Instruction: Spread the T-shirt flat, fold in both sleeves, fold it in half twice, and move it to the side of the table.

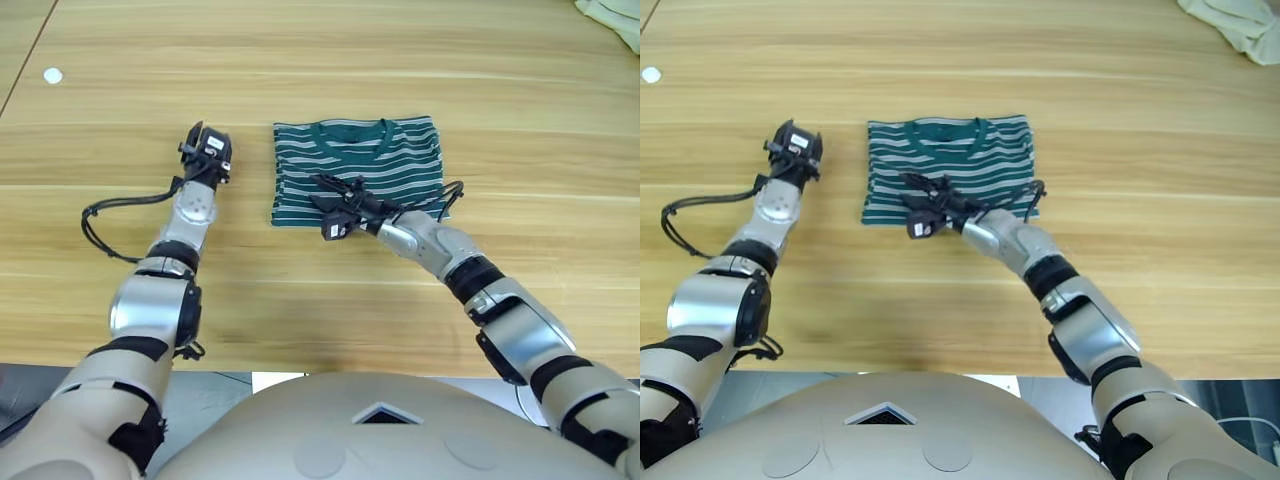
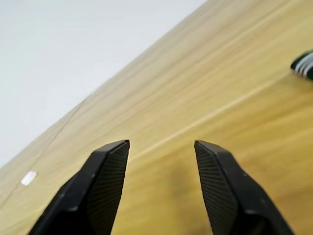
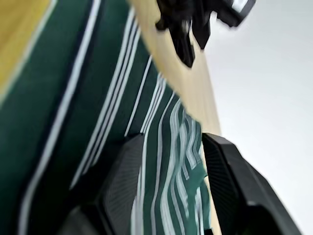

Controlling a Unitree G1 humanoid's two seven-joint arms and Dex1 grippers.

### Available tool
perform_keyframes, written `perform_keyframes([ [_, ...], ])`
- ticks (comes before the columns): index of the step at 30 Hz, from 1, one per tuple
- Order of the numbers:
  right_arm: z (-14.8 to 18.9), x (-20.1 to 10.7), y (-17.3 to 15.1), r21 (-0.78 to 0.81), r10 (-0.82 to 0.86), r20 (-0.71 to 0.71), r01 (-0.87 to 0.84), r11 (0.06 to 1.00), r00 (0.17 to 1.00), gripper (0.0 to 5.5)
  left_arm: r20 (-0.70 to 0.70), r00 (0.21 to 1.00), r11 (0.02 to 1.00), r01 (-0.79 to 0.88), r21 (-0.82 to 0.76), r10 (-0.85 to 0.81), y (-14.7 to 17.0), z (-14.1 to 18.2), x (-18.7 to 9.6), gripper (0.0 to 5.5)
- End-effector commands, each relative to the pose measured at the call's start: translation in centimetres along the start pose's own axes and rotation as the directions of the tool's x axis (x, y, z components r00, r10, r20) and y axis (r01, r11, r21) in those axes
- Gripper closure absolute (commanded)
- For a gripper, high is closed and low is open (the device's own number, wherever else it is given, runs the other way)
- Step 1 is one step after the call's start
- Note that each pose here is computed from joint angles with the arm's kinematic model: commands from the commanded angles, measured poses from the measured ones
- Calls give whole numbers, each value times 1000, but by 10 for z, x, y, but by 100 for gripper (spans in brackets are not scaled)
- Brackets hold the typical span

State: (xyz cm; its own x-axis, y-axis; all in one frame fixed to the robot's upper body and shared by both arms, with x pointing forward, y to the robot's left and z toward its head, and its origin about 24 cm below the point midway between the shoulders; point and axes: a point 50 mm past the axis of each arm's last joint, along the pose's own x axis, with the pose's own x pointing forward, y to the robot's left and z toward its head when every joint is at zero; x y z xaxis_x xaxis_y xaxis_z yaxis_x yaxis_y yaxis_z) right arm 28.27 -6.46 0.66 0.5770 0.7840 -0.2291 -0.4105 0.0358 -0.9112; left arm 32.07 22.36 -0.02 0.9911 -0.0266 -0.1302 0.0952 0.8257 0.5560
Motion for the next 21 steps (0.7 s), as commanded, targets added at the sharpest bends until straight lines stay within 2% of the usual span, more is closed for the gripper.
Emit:
perform_keyframes([
  [1,-20,-6,-6,-72,150,-64,-155,985,987,331,129,991,999,49,-18,-46,-4,9,-6,304],
  [8,-18,-31,-37,-178,323,9,-317,932,946,331,254,963,995,95,-11,-89,-5,23,-12,304],
  [12,-6,-65,-24,-262,566,61,-534,804,822,331,312,939,989,146,12,-142,-15,35,-12,304],
  [15,-2,-108,-13,-219,653,84,-625,749,753,331,352,920,984,176,25,-174,-21,42,-14,304],
  [17,-6,-129,-20,-153,593,62,-580,800,803,331,371,907,980,193,50,-198,-22,45,-16,304],
  [20,3,-119,-62,-102,273,84,-264,959,958,331,393,898,981,186,63,-195,-17,51,-14,304],
  [21,6,-114,-75,-91,182,92,-174,981,979,331,398,896,980,187,65,-197,-17,52,-13,304],
])
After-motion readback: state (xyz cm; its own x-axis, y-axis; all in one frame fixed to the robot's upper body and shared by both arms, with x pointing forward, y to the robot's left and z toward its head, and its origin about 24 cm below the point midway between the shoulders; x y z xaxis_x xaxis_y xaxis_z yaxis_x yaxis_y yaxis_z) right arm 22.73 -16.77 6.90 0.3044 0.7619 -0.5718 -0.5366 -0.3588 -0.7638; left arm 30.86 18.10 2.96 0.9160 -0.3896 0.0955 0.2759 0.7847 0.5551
